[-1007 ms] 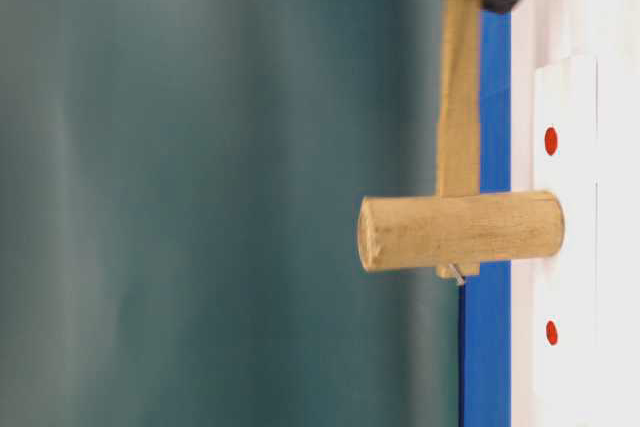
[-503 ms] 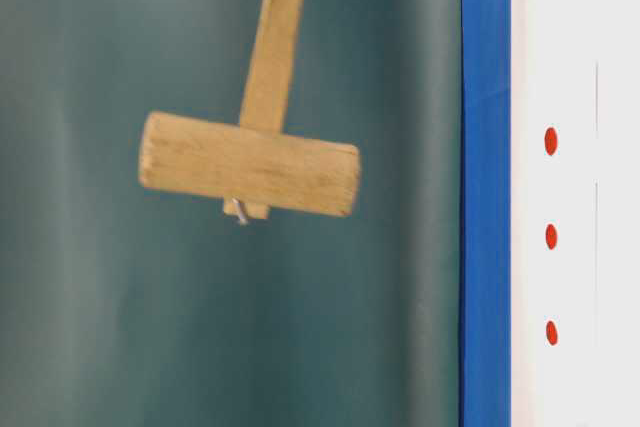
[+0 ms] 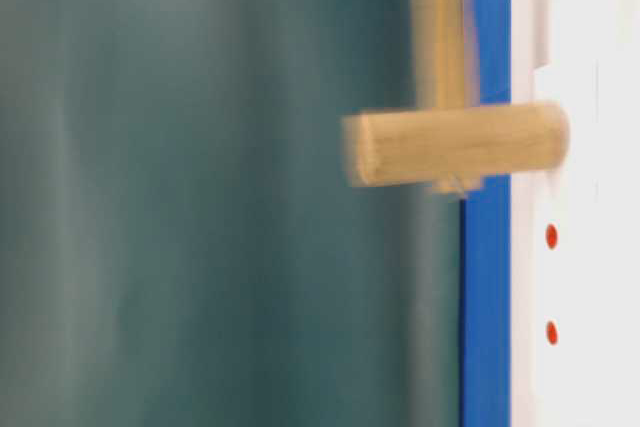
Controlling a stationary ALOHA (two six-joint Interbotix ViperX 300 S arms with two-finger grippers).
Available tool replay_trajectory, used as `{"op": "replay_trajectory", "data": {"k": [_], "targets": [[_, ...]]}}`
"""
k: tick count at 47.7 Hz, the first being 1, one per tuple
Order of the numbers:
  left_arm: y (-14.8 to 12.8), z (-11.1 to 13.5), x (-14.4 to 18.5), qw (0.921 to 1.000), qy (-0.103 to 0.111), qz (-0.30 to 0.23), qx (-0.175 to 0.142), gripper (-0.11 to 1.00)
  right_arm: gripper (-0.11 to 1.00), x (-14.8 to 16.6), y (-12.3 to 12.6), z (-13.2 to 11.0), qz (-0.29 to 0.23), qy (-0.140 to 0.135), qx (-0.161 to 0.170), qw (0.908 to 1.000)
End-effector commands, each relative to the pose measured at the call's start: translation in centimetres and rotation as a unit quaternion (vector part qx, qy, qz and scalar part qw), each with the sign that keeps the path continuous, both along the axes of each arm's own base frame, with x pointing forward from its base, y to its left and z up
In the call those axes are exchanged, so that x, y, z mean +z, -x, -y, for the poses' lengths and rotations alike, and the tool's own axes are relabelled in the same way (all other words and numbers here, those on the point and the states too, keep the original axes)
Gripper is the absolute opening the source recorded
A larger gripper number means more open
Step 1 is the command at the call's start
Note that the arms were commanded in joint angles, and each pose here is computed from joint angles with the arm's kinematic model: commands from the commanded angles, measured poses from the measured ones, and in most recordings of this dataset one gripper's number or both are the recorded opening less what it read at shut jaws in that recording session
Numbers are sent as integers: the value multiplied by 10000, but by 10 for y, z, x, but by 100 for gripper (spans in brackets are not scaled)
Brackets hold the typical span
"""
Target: Hit the mark with a hammer.
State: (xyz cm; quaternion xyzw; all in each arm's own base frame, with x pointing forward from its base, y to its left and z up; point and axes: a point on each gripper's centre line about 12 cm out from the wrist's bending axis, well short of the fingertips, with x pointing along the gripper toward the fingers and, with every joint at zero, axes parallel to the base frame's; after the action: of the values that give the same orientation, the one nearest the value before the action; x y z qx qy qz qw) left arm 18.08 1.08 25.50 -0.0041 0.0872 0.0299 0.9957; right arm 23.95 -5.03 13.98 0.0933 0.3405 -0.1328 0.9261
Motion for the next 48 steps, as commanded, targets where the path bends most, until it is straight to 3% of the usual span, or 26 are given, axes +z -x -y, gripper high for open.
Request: {"op": "replay_trajectory", "data": {"k": [1, 5, 11, 20, 31, 48], "targets": [[-1, 0, 4, 10000, -11, 53, 7, 80, 1, -20, -3, 2, -365, -86, -87, 9993], [-1, 0, 4, 10000, -11, 53, 7, 80, 1, -24, -6, 2, -474, -137, -59, 9988], [-1, 0, 3, 10000, -3, 46, 0, 80, 1, -8, -13, 3, -202, -24, 0, 9998], [-1, 0, 4, 10000, -3, 54, 8, 80, 1, 30, -17, 3, 471, 194, 103, 9986], [-1, 0, 4, 10000, -3, 54, 0, 80, 1, 78, -15, 2, 1269, 380, 147, 9911], [-1, 0, 3, 10000, 5, 39, 1, 80, 1, 97, -29, -1, 1369, 414, 353, 9891]]}}
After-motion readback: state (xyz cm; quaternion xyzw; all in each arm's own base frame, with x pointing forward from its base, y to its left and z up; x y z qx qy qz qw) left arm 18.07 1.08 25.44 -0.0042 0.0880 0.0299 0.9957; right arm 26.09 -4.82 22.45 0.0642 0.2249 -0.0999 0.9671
